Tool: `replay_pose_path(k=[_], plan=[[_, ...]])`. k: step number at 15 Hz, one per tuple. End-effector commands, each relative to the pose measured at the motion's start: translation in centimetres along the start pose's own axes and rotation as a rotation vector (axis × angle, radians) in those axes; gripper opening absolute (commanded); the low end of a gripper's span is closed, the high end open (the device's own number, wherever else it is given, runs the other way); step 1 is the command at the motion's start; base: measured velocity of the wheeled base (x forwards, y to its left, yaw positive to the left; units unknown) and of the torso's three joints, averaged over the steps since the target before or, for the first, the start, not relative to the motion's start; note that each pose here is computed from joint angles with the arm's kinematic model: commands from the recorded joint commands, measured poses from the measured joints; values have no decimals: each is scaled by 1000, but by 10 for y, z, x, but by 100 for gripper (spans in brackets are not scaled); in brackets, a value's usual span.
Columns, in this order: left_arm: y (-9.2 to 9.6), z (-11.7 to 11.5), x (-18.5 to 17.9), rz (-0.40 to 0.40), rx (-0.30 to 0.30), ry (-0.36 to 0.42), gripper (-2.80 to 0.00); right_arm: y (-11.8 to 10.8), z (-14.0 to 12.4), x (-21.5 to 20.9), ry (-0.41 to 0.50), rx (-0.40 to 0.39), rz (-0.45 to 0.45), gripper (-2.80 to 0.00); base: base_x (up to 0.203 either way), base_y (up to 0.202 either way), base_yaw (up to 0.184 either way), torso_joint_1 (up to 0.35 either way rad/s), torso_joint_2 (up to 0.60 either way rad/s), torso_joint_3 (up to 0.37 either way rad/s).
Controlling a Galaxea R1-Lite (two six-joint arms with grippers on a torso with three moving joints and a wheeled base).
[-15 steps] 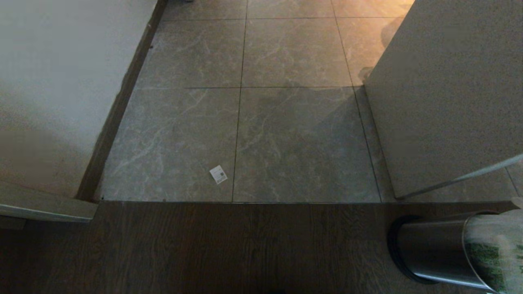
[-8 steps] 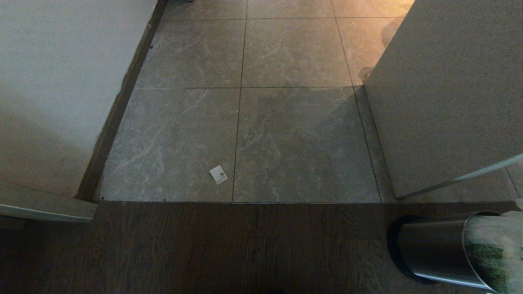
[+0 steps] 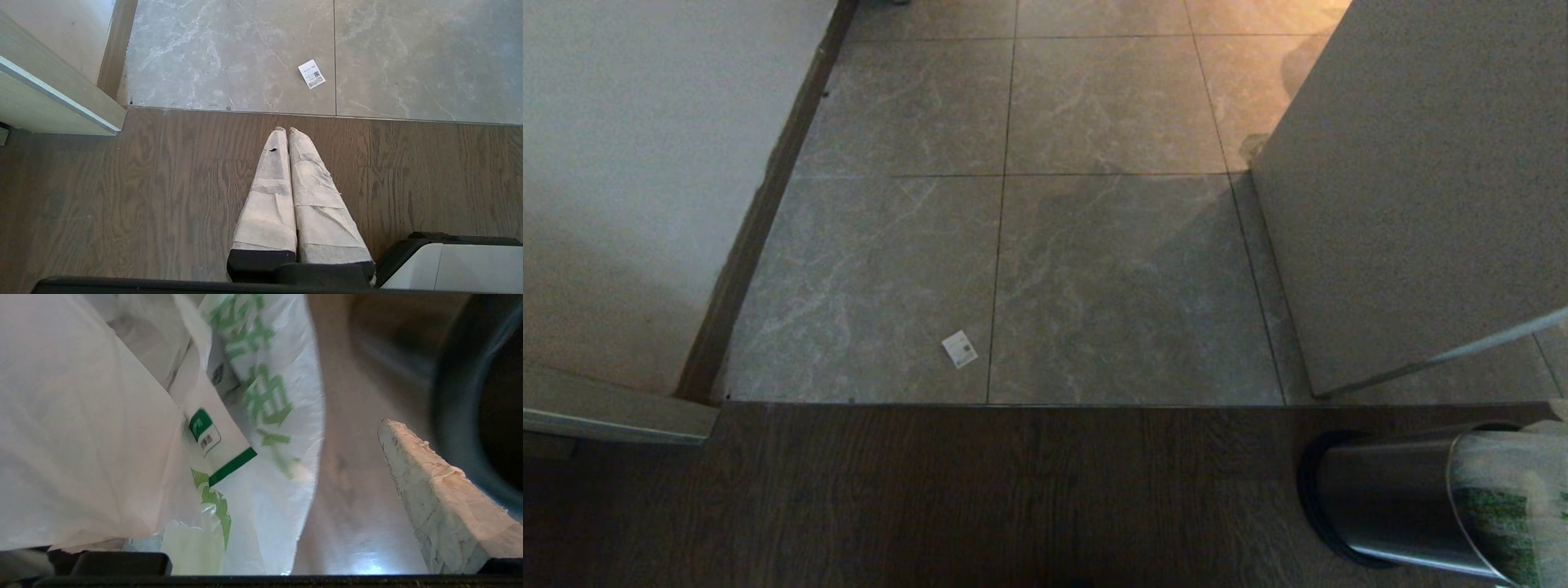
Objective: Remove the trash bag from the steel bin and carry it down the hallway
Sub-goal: Pick up the trash bag
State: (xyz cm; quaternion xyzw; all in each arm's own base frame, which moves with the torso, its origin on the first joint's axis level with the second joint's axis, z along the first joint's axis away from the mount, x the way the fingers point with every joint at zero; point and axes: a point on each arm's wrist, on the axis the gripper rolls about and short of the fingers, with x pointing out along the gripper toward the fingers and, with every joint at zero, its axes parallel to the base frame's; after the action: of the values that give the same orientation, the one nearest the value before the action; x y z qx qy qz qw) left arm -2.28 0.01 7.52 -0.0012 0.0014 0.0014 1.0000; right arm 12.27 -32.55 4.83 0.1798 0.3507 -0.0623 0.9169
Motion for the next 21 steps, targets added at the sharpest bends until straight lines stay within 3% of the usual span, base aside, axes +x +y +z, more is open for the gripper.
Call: replay_pose_path(k=[1,9,13,21], plan=[[0,0,0,0,-1,0,-280,-2,-5,6,11,13,22,0,0,0,0,0,0,0],[0,0,0,0,-1,0,-280,-12,-15,25,-38,44,125,0,0,0,0,0,0,0],[0,0,0,0,-1,0,-280,-13,-14,32,-107,-22,179,0,0,0,0,0,0,0],[0,0,0,0,-1,1,-280,-11,-32,41,-79,40,219,0,0,0,0,0,0,0]])
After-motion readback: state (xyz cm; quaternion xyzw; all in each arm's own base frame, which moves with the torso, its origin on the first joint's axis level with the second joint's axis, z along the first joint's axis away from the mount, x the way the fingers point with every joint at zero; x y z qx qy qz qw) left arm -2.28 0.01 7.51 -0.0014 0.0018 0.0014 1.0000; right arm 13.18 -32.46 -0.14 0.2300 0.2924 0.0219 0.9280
